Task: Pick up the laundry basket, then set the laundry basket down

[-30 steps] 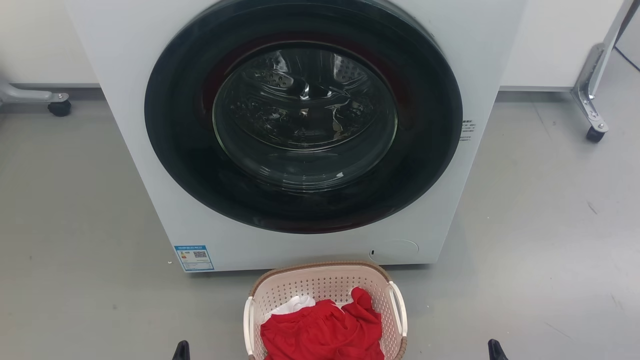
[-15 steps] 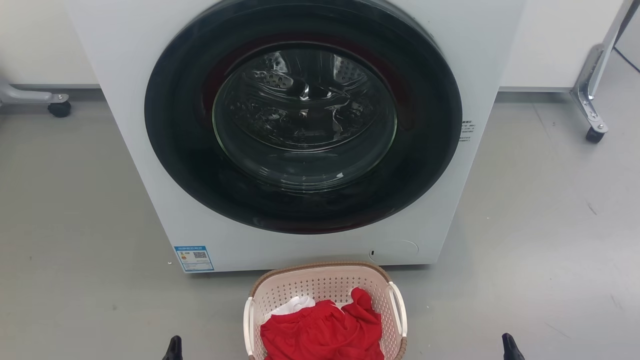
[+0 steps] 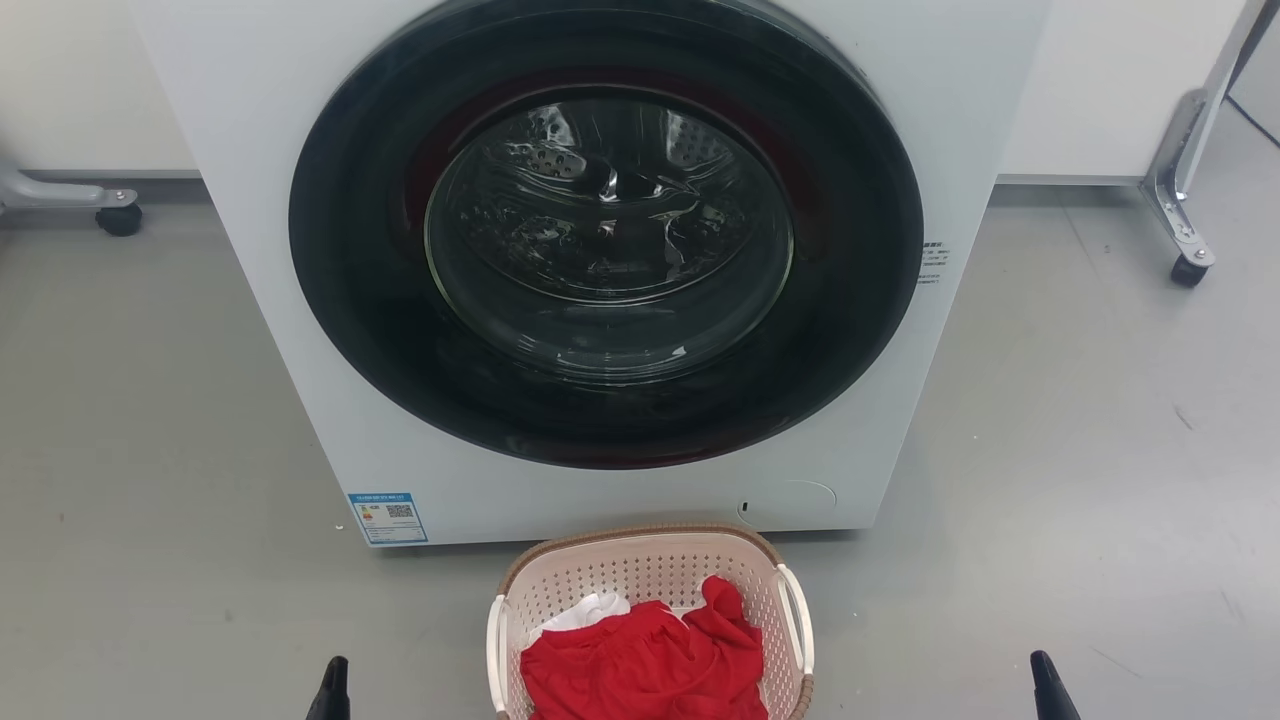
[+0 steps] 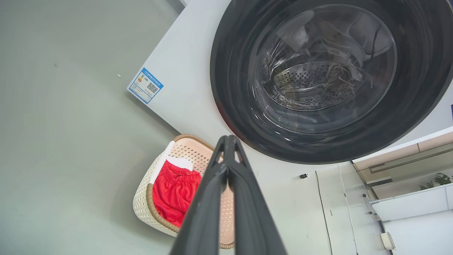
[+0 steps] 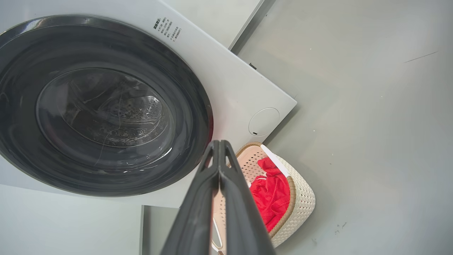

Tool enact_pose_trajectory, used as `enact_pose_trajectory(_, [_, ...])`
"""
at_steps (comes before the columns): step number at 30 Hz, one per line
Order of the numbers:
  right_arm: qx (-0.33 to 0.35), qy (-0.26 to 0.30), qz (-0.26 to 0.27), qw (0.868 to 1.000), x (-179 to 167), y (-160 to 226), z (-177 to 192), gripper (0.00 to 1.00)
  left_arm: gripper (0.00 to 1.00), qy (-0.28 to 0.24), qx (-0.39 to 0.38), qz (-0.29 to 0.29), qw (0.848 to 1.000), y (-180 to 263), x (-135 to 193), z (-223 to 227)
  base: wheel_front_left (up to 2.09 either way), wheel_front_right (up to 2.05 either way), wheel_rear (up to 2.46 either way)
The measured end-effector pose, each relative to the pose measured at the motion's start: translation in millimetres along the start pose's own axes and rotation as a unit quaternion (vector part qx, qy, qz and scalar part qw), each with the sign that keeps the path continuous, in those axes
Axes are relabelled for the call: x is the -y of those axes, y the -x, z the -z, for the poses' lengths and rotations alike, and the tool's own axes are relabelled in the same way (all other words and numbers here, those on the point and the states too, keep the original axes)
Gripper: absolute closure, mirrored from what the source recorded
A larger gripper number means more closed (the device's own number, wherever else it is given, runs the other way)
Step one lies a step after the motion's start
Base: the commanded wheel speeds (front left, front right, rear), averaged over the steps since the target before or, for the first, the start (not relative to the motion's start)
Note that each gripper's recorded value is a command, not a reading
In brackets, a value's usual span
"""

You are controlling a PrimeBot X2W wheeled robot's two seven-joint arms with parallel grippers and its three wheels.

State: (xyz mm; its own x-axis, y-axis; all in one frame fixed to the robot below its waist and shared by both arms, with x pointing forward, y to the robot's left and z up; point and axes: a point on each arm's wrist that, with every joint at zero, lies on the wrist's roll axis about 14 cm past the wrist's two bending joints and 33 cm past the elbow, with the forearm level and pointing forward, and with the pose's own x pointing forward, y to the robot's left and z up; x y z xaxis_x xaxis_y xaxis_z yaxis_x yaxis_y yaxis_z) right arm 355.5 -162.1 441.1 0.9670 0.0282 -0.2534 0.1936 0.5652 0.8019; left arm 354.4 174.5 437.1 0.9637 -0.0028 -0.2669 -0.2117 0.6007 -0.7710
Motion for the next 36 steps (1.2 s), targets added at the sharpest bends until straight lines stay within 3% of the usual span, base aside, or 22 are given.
enact_pose_trajectory(20, [0.016,-0.142,-0.022,0.989,-3,-7,-25,1.0,1.0,0.148,0.005,0.031,0.989,-7,11,-16,0.0,0.0,0.0])
enact_pose_trajectory(36, [0.038,-0.253,-0.057,0.965,-10,-12,-50,1.0,1.0,0.265,0.015,0.067,0.962,-10,21,-32,0.0,0.0,0.0])
